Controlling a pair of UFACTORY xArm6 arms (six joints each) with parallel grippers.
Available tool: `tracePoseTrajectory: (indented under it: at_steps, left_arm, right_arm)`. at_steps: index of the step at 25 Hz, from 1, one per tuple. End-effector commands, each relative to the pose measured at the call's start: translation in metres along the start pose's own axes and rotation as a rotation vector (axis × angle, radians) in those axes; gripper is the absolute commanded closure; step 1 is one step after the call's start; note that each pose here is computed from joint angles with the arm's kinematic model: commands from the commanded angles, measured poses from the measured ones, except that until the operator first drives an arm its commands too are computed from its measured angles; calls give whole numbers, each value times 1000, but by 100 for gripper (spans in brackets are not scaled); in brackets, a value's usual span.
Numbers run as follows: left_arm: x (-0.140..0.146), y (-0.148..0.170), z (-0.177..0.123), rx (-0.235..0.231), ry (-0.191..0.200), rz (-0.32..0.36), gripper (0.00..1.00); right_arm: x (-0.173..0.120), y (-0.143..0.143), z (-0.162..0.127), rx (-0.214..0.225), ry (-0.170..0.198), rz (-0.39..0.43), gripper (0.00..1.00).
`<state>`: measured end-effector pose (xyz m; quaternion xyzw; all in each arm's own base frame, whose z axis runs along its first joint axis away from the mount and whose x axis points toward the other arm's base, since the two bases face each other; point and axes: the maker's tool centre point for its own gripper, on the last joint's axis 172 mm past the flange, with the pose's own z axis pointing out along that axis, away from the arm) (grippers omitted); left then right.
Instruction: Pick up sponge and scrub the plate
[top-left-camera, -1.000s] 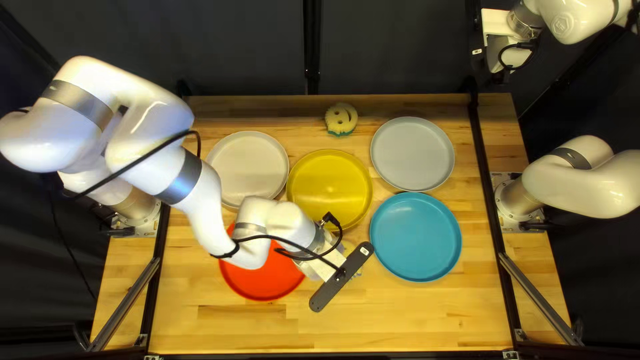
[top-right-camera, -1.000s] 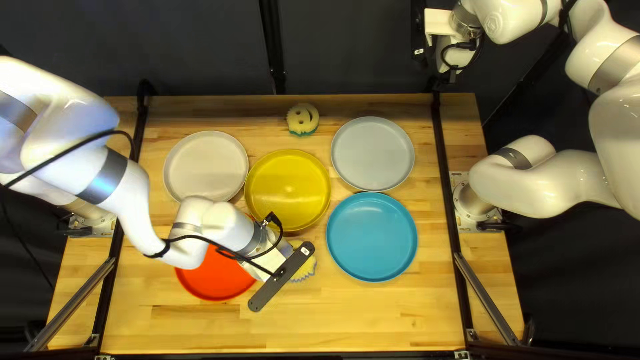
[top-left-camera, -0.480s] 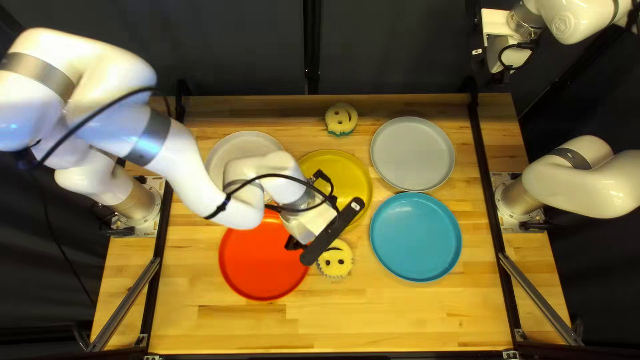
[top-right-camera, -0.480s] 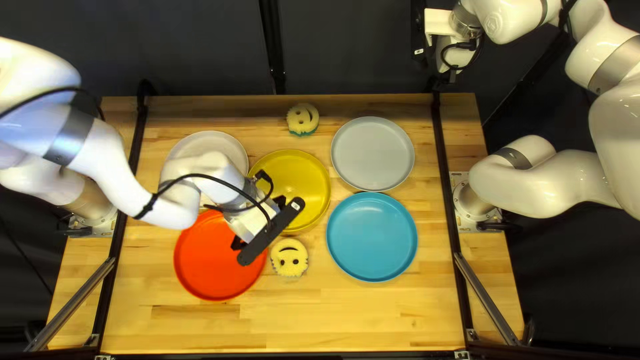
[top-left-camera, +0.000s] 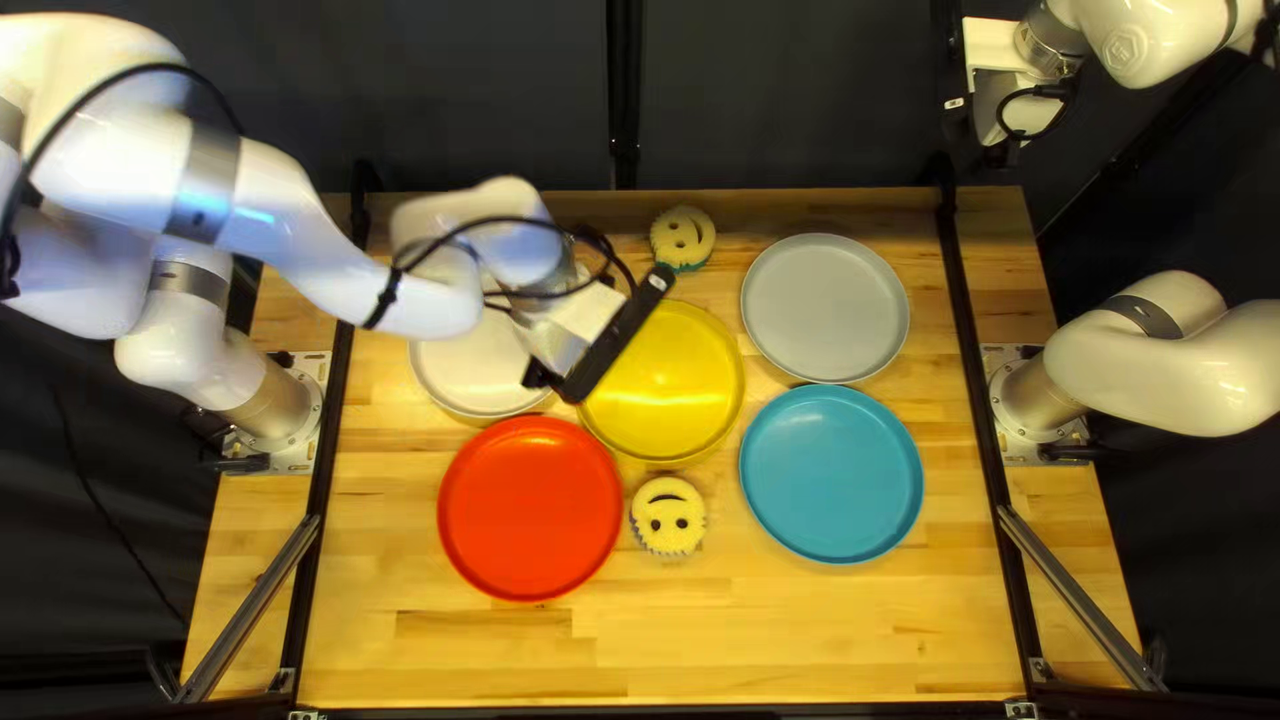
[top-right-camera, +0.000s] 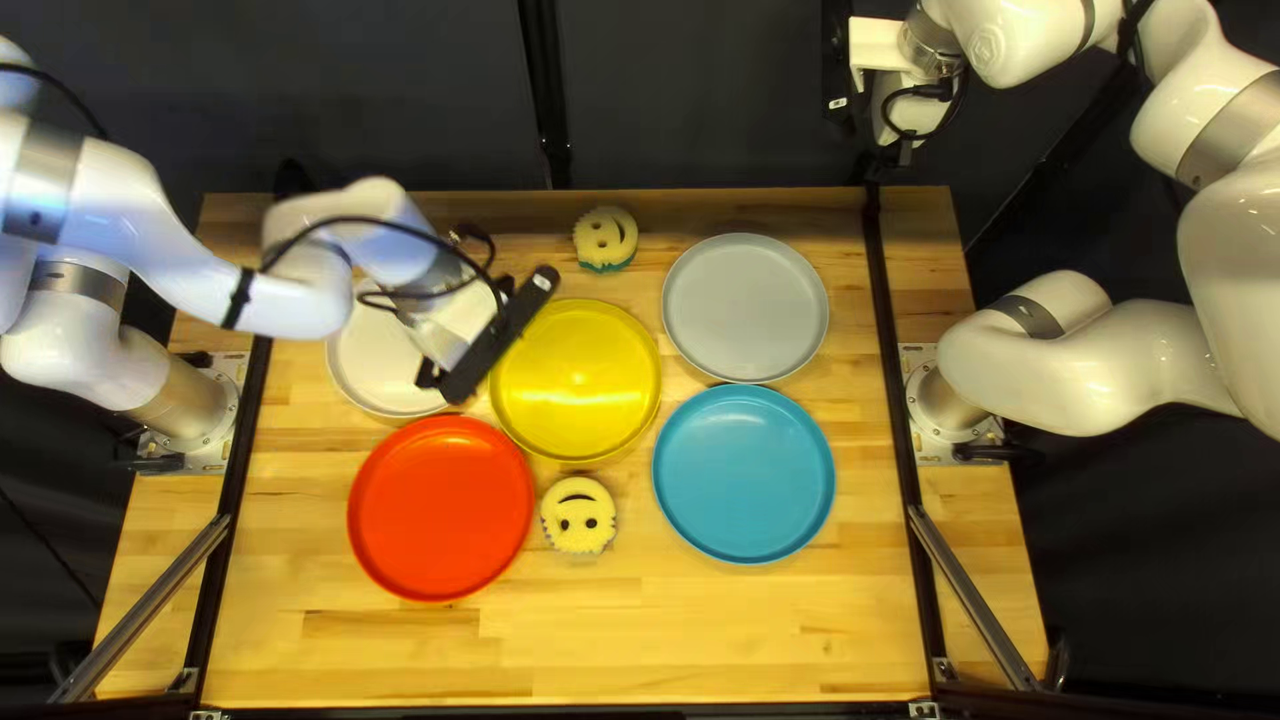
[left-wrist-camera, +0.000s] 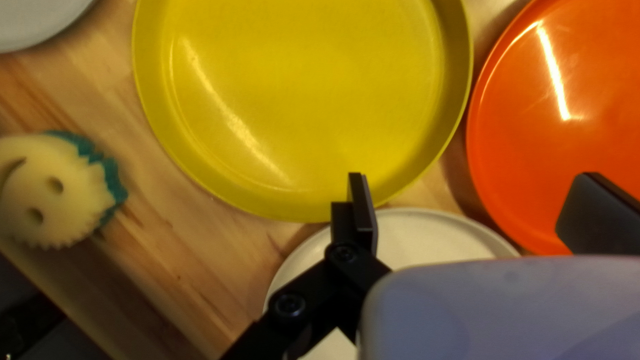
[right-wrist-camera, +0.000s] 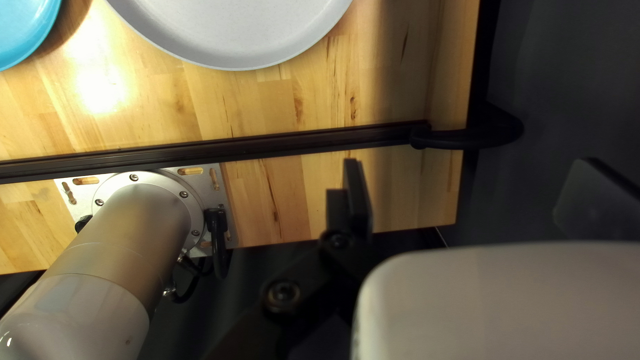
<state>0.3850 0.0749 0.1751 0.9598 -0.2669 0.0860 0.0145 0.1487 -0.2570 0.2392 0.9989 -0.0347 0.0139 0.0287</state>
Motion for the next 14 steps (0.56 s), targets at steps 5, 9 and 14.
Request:
tracePoseTrajectory:
  at_steps: [5, 9, 14]
  left_arm:
    - [-101, -22, -60, 34, -80, -171, 0]
    - [-113, -19, -51, 33, -76, -217, 0]
    - [-113, -19, -51, 33, -76, -217, 0]
  right_arm:
    - [0, 0, 0, 0, 0, 0, 0]
    - [0, 0, 0, 0, 0, 0, 0]
    - [0, 0, 0, 0, 0, 0, 0]
